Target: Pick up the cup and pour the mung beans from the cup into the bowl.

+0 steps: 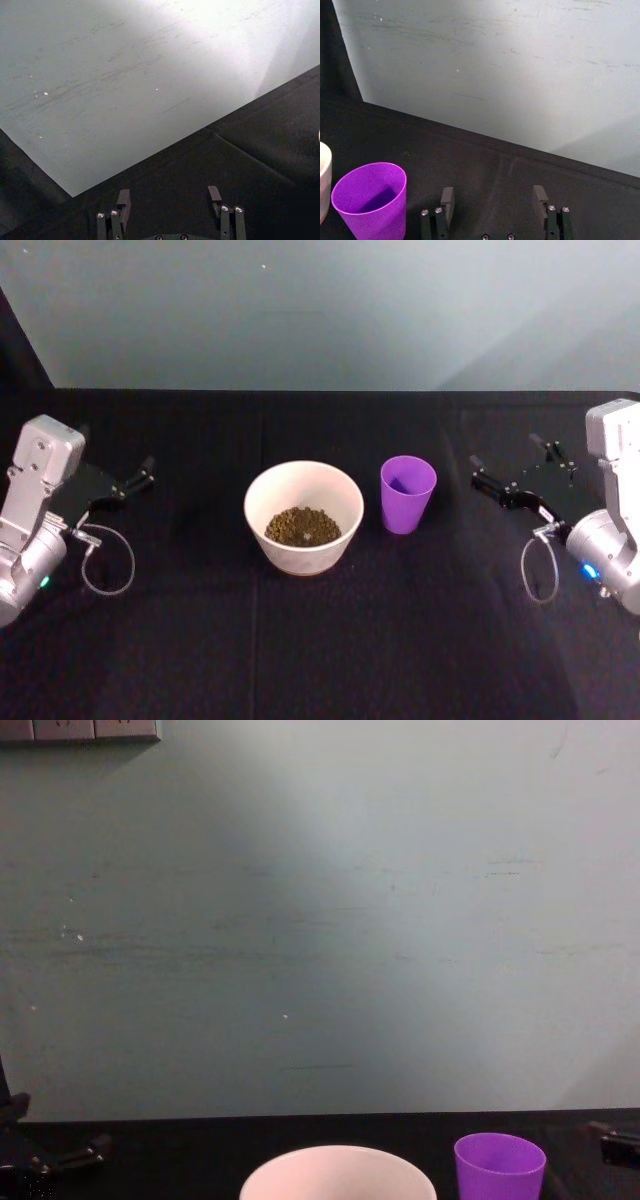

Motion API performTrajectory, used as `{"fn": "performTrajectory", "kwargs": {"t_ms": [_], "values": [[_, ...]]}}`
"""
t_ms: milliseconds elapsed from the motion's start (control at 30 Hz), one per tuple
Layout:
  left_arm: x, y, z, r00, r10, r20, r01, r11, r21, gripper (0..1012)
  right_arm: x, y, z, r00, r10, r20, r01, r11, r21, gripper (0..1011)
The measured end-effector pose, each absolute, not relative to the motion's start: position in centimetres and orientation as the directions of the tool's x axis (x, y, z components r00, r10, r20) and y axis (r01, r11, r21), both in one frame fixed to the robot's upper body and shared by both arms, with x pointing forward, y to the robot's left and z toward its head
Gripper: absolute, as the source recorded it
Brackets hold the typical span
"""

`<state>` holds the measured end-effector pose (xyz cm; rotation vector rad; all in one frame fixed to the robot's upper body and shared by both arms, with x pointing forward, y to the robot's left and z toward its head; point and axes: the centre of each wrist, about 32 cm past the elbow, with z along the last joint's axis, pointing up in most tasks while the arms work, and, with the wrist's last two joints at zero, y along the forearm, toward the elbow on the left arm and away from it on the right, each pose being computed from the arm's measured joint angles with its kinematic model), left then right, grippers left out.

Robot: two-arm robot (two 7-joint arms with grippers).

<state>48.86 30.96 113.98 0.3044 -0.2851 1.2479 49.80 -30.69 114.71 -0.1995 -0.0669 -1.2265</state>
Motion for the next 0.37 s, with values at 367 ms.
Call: {"fn": "performTrajectory", "kwargs": {"t_ms": [367], "values": [[48.86,30.97,113.98,0.292,0.880,0.374,-0.955,0.287,0.070,1000,49.82,-30.70,114.70,0.339,-0.928,0.157,0.939,0.323,-0.115,1002]]}}
